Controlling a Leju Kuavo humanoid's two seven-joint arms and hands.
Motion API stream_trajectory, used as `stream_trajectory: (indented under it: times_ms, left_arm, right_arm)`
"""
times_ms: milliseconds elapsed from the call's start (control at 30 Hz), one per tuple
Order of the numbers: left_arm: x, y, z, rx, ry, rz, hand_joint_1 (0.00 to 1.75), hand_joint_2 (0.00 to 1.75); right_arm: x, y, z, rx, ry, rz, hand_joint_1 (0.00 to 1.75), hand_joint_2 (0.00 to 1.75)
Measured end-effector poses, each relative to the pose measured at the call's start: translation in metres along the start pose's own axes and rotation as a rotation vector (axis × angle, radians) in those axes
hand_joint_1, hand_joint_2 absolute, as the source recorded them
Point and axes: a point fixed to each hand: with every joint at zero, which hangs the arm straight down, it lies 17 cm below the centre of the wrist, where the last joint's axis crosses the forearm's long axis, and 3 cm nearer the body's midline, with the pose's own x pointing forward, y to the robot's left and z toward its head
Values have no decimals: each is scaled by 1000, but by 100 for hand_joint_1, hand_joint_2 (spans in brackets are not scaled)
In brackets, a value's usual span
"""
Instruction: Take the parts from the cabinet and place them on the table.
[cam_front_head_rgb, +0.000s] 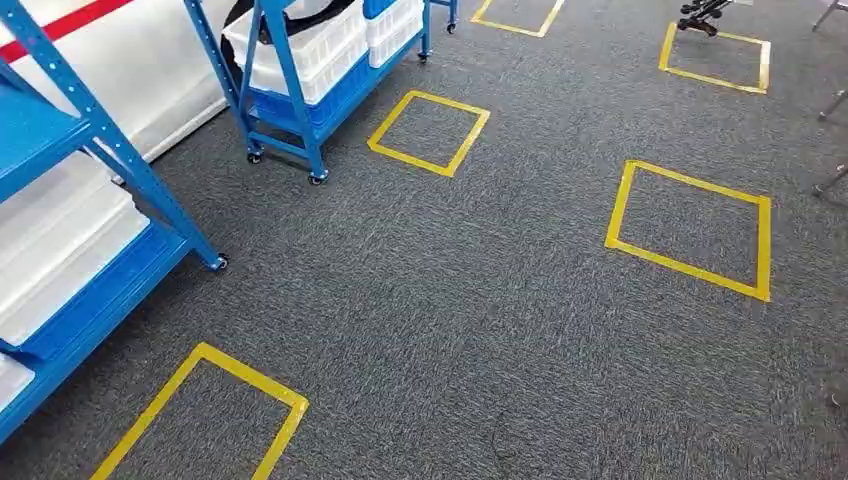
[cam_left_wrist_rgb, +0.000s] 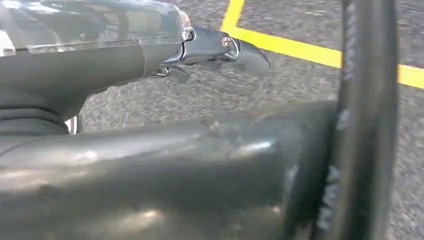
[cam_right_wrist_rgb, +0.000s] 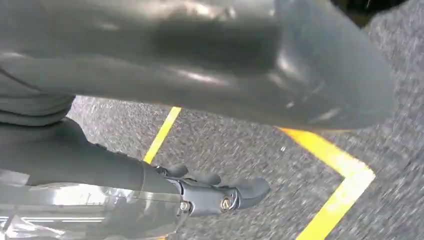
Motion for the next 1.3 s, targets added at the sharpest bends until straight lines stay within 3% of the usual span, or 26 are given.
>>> stream_trajectory:
  times_ms: [1300]
  left_arm:
    - [-11,8,0,8,29,3,0,0]
  right_arm:
    - [3,5,0,23,2,50,0,0]
